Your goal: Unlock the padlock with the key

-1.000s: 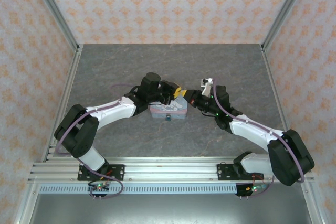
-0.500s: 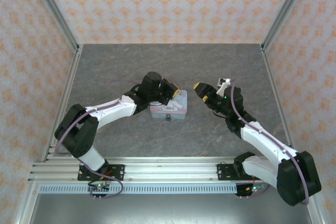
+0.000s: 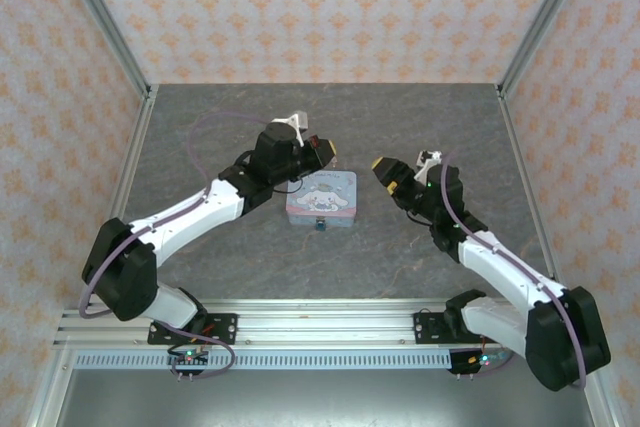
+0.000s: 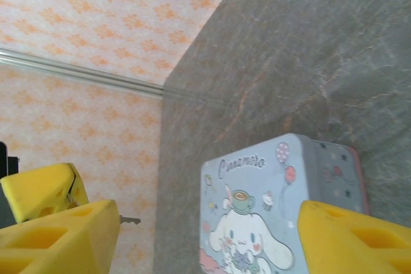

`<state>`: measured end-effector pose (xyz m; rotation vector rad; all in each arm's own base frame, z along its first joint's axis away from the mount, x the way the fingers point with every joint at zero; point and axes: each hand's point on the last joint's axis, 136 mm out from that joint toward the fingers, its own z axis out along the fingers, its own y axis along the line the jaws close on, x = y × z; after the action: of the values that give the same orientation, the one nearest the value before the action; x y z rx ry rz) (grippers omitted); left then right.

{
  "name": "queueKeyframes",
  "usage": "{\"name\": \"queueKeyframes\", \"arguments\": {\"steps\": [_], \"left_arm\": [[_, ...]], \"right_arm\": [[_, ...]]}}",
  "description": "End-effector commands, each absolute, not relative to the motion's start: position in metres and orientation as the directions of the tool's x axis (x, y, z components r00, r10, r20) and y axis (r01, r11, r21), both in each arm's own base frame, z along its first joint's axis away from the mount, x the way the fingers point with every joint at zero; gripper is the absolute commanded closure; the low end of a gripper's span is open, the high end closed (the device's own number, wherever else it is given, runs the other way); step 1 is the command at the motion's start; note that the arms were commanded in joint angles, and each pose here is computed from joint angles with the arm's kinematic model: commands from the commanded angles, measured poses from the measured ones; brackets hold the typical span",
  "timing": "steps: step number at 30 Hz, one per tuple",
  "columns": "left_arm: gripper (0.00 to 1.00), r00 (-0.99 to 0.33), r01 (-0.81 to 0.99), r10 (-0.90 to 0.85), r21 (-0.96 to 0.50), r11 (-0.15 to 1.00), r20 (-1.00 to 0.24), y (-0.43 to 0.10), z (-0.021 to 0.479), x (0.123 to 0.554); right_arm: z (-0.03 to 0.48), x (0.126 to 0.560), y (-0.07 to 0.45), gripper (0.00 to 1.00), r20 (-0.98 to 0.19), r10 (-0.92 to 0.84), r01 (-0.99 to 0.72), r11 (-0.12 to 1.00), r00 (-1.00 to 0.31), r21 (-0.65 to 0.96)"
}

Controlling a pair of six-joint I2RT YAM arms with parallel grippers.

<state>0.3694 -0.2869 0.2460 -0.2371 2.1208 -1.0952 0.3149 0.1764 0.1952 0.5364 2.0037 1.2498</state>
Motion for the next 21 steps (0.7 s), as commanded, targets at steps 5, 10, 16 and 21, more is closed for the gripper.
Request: {"name": "queueKeyframes", "arguments": {"steps": [5, 10, 16, 21], "left_arm": [[1.00, -0.555, 0.375, -0.452, -0.695, 0.614, -0.698, -0.278, 0.291, 0.371], [1.00, -0.526, 0.348, -0.519, -0.727, 0.592, -0.674, -0.271, 0.290, 0.373], [1.00, -0.508, 0.282, -0.634, -0.808, 0.517, -0.583, -0.265, 0.284, 0.381], [1.00, -0.501, 0.225, -0.717, -0.872, 0.434, -0.486, -0.261, 0.278, 0.386]], "right_arm": [[0.251, 0.340, 0.188, 0.31, -0.252, 0.770, -0.157, 0.197, -0.586, 0.968], [0.267, 0.345, 0.207, 0.33, -0.239, 0.783, -0.204, 0.146, -0.575, 0.968], [0.276, 0.342, 0.232, 0.33, -0.235, 0.787, -0.261, 0.097, -0.571, 0.960], [0.275, 0.341, 0.249, 0.35, -0.226, 0.775, -0.274, 0.071, -0.590, 0.959]]}}
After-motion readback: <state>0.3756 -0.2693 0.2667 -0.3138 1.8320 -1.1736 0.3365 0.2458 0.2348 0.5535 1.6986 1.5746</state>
